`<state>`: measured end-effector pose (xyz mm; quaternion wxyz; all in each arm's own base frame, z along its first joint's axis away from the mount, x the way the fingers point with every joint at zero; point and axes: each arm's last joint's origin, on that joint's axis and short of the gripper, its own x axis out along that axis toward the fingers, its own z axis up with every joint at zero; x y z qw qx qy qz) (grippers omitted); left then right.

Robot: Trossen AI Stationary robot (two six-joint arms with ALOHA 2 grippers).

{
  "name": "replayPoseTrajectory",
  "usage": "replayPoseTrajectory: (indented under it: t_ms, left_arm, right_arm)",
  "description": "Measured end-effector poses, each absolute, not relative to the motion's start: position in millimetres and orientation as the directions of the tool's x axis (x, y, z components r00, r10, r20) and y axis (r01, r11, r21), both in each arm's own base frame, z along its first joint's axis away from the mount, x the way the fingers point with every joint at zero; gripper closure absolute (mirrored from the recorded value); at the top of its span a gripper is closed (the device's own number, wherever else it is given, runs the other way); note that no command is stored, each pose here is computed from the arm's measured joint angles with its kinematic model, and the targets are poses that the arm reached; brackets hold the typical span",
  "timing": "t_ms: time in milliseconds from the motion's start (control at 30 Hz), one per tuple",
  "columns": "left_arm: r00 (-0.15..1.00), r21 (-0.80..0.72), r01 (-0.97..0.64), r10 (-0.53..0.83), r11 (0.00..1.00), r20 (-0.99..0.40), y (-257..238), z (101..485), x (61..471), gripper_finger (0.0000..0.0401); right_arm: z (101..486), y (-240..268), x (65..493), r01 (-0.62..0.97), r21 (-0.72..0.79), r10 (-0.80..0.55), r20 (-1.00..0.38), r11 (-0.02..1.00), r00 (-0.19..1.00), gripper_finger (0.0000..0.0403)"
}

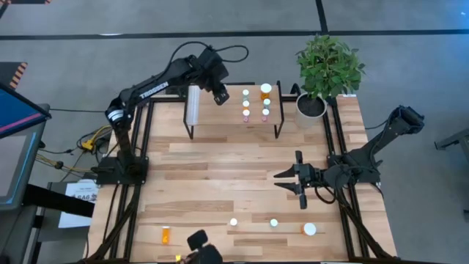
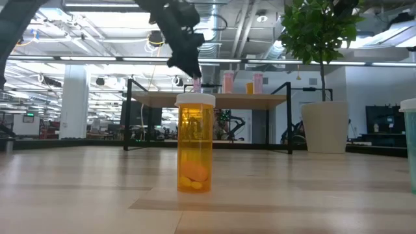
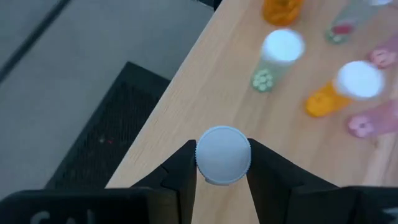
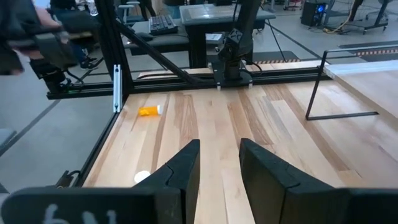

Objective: Pick and place medicine bottles onto shelf by color
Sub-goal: Put the small purple pill bottle on the shelf

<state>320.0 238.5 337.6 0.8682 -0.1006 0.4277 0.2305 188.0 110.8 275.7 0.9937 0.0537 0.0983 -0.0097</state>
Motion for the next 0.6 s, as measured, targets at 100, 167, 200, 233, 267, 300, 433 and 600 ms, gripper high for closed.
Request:
replayPoseTrajectory:
  t_ms: [100, 167, 200, 233, 267, 300, 433, 600]
  left_arm:
    - [0.508, 0.007, -0.493, 0.294, 0.870, -0.810, 248, 325, 321, 0.0296]
    - [0.497, 0.004, -0.485, 0.279, 0.875, -0.821, 253, 319, 321, 0.0296]
    - [0.495, 0.003, -0.483, 0.277, 0.875, -0.824, 254, 317, 322, 0.0296]
    - [0.497, 0.001, -0.480, 0.273, 0.877, -0.824, 256, 315, 322, 0.0296]
    - [0.503, -0.001, -0.477, 0.272, 0.879, -0.821, 257, 315, 323, 0.0296]
    - [0.503, -0.002, -0.475, 0.269, 0.880, -0.822, 257, 315, 323, 0.0296]
    - [0.505, -0.003, -0.463, 0.261, 0.886, -0.823, 256, 315, 323, 0.0296]
    - [0.498, -0.021, -0.462, 0.239, 0.887, -0.834, 255, 314, 321, 0.0296]
  right_arm:
    - [276, 111, 188, 0.030, 0.106, -0.009, -0.197, 0.994, 0.980, 0.0269]
    - [276, 111, 188, 0.032, 0.114, -0.009, -0.197, 0.993, 0.980, 0.0270]
    - [276, 111, 188, 0.033, 0.119, -0.009, -0.197, 0.992, 0.980, 0.0270]
    - [275, 111, 188, 0.033, 0.119, -0.009, -0.199, 0.992, 0.980, 0.0270]
    - [275, 111, 188, 0.033, 0.119, -0.008, -0.199, 0.992, 0.980, 0.0270]
    - [275, 111, 188, 0.033, 0.120, -0.008, -0.200, 0.992, 0.980, 0.0270]
    - [271, 113, 191, 0.035, 0.110, -0.011, -0.216, 0.993, 0.976, 0.0269]
    - [265, 114, 196, 0.047, 0.093, -0.023, -0.240, 0.995, 0.971, 0.0270]
